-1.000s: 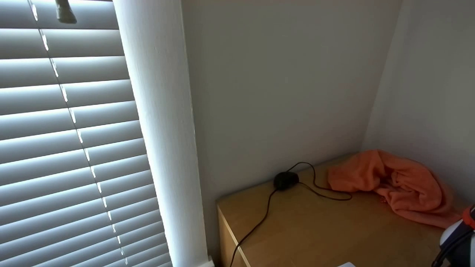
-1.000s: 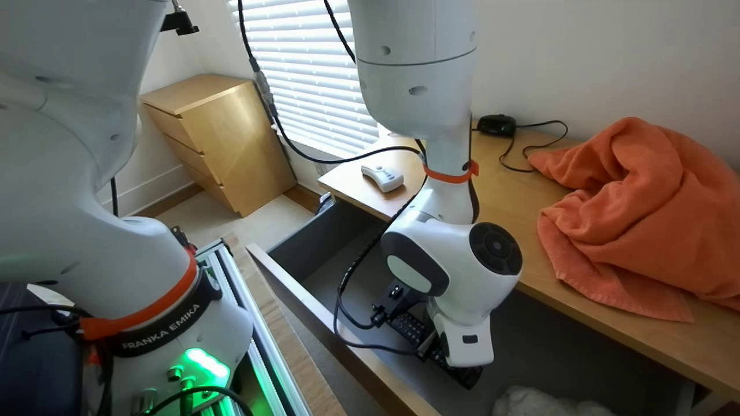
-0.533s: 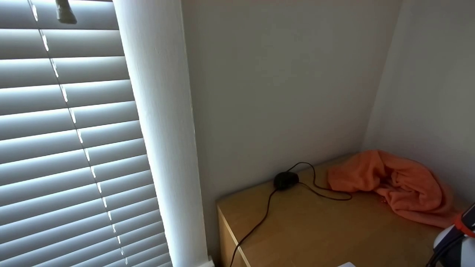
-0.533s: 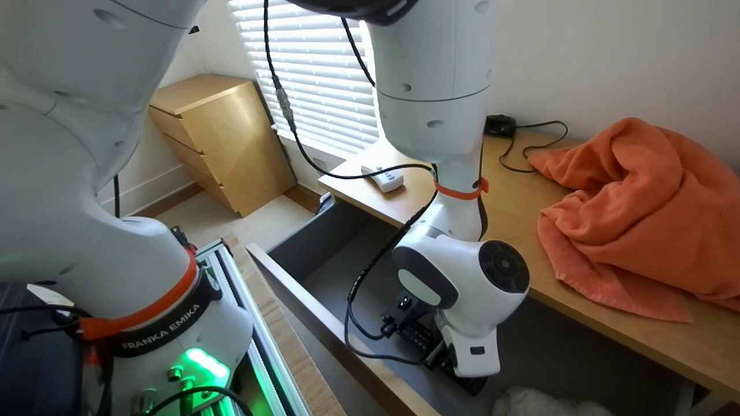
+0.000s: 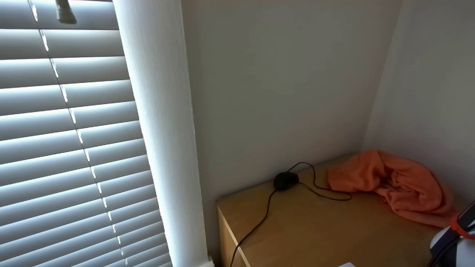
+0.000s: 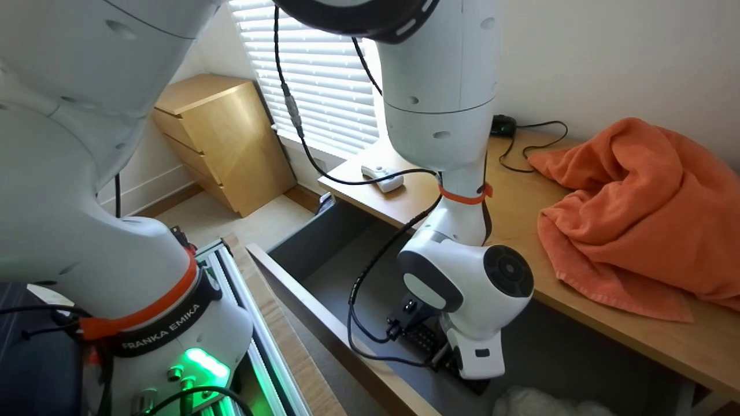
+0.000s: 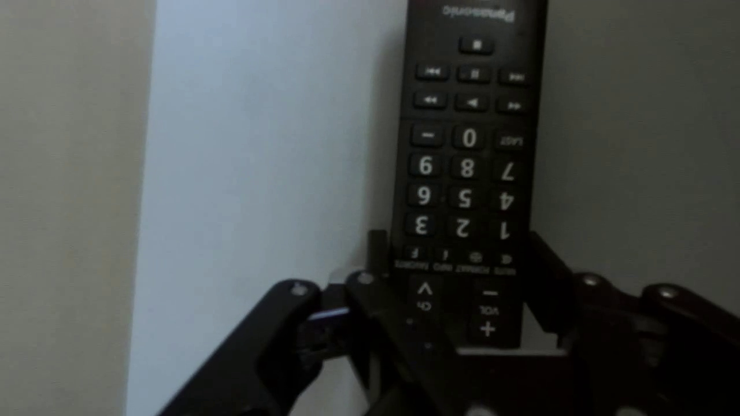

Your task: Put the remote inside the top drawer

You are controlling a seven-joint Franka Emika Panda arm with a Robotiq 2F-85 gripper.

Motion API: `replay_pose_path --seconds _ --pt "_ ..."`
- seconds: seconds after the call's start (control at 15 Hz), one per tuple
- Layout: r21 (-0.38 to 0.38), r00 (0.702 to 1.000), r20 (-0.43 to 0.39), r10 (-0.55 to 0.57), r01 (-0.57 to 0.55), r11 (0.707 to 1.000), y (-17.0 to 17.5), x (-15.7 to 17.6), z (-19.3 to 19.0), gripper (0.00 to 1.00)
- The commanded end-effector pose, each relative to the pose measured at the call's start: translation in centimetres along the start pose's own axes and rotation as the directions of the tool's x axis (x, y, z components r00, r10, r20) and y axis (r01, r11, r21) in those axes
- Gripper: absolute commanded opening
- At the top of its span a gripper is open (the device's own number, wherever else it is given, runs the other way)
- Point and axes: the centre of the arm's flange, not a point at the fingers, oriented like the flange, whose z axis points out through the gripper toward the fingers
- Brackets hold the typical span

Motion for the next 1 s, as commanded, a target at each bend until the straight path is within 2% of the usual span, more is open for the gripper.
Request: replay_pose_path --seconds 0.0,0.07,0.13,0.93 --pt "0.016 1.0 0.019 0.001 -0.001 1.0 0.4 -0.4 -0.1 0.89" --pt "0.015 1.0 0.02 0.0 0.0 1.0 0.6 -1.1 -0.7 0.97" --pt "0.015 1.0 0.022 0.0 0.0 1.0 0.7 -1.4 -1.1 1.0" --pt "0.02 0.996 -0.028 0.081 -0.081 0.997 2.8 -6.4 -9.4 1.0"
